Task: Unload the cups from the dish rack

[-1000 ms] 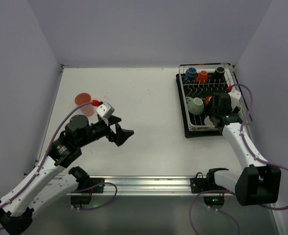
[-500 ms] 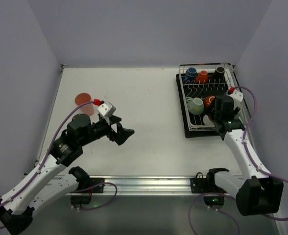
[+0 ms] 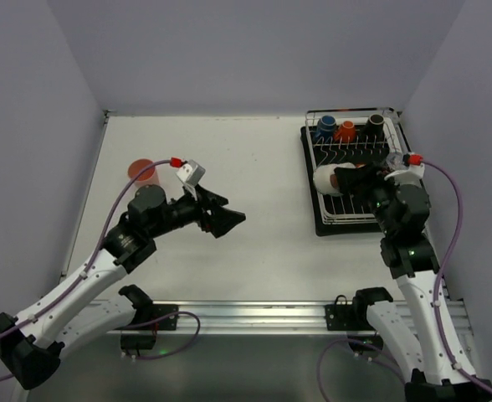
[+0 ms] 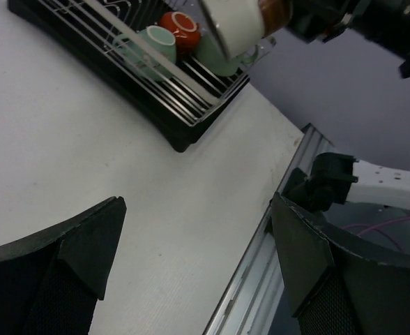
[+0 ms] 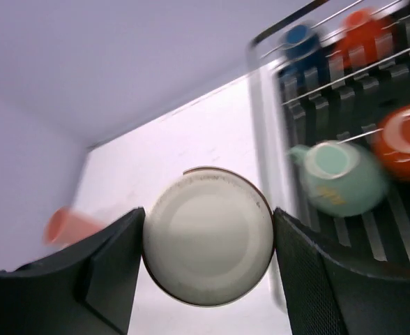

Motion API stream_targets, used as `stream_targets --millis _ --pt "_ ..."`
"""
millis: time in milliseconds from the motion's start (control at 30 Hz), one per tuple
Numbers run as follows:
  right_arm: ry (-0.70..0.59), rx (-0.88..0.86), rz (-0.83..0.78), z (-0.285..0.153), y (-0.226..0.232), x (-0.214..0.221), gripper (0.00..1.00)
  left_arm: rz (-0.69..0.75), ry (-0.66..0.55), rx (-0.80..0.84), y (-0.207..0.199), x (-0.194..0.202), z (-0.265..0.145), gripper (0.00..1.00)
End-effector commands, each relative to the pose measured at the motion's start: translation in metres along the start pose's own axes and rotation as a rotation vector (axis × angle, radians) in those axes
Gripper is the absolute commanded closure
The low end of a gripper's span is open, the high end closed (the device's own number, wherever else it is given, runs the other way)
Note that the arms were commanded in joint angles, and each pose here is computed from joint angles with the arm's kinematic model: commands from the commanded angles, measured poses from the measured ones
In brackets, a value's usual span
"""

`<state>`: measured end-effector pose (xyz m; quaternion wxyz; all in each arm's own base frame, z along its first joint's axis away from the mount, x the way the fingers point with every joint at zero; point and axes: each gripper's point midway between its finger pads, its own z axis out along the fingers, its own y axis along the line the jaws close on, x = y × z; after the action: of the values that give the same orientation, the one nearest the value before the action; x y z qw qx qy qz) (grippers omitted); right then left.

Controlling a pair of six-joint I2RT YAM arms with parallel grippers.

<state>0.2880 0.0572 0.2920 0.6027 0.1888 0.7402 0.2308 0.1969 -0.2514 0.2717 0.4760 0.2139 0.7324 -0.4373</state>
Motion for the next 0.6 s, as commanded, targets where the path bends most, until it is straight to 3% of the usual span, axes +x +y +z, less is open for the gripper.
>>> stream_targets --millis 0,233,400,500,567 --pt "0.174 -0.461 0.175 -0.019 0.082 0.042 0.55 -0.148 -0.075 0.242 -0.042 -0.016 0.014 0.09" --pt "0.299 -0.757 0.265 -0.046 0.147 0.074 0.55 -0.287 -0.136 0.355 -0.046 -0.019 0.038 0.22" --pt "0.367 -0.797 0.303 -0.046 0.155 0.098 0.55 -0.339 -0.137 0.385 -0.046 -0.016 0.045 0.30" --pt "0.400 -0.779 0.324 -0.039 0.153 0.113 0.55 -0.343 -0.147 0.399 -0.048 -0.017 0.046 0.40" --pt "0.418 -0.776 0.347 -0.034 0.152 0.122 0.55 -0.342 -0.151 0.403 -0.049 -0.017 0.047 0.53"
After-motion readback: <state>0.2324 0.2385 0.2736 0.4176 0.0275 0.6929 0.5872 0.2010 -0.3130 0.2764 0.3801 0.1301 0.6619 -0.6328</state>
